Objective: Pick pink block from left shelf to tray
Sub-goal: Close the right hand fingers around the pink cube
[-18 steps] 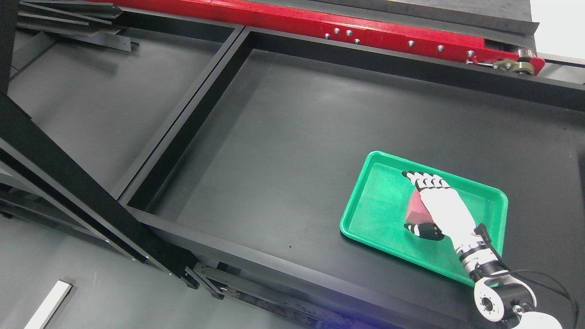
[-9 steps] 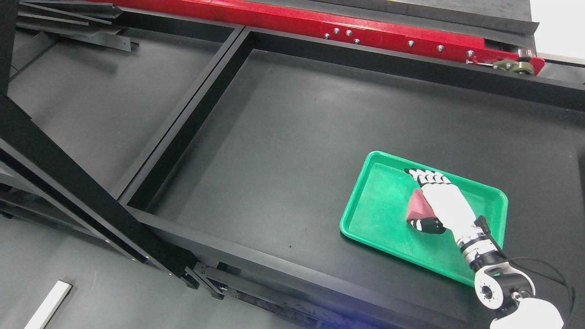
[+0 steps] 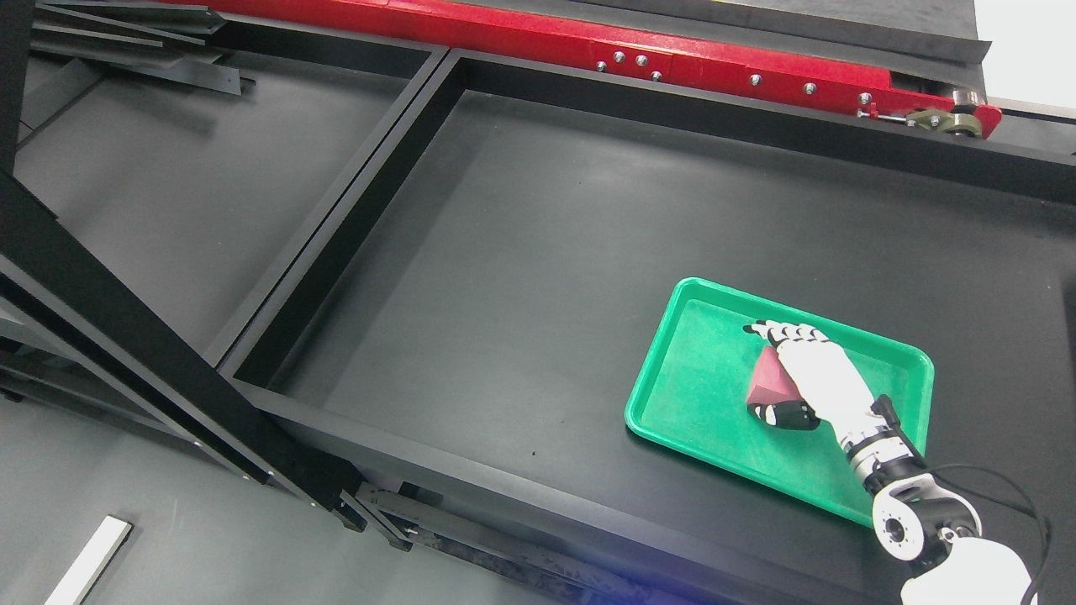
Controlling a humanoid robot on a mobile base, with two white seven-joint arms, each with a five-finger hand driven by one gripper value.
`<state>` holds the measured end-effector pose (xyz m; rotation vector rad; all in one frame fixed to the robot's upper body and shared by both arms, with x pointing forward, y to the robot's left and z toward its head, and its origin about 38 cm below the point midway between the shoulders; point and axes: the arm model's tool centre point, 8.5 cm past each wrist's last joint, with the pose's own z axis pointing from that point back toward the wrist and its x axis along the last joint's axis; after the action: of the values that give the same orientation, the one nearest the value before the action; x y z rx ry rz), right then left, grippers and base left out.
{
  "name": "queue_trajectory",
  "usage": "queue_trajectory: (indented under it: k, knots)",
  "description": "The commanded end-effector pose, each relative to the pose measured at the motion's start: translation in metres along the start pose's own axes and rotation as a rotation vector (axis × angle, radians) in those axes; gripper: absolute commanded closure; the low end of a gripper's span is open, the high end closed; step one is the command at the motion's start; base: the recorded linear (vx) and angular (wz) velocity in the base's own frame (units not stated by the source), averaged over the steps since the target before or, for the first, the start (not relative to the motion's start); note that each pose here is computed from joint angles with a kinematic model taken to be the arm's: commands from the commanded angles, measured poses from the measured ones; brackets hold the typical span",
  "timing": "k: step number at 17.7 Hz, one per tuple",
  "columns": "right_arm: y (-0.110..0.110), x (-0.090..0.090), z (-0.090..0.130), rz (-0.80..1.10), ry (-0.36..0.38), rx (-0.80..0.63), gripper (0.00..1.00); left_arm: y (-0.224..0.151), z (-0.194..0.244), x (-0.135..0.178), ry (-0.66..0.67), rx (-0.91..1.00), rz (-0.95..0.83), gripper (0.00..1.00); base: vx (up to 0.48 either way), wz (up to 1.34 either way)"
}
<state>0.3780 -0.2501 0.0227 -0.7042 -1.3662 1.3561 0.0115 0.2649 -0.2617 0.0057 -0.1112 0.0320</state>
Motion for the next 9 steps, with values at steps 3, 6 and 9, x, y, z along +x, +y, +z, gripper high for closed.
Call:
queue_trajectory:
  k: [3, 6, 9]
  knots:
    - [0.021, -0.0195, 0.0019, -0.025, 0.086, 0.051, 0.49, 0.0107, -0.001, 0.0224, -0.043, 0.016, -0.007, 0.0, 0.0, 0.0]
    - [0.0162, -0.0217, 0.0007, -0.024, 0.091, 0.036, 0.68, 0.0107, -0.0009, 0.0214, -0.042, 0.016, -0.007, 0.0, 0.0, 0.0]
    - [0.0148, -0.0224, 0.002, -0.028, 0.087, 0.025, 0.94, 0.0107, -0.0009, 0.0214, -0.042, 0.016, -0.007, 0.0, 0.0, 0.0]
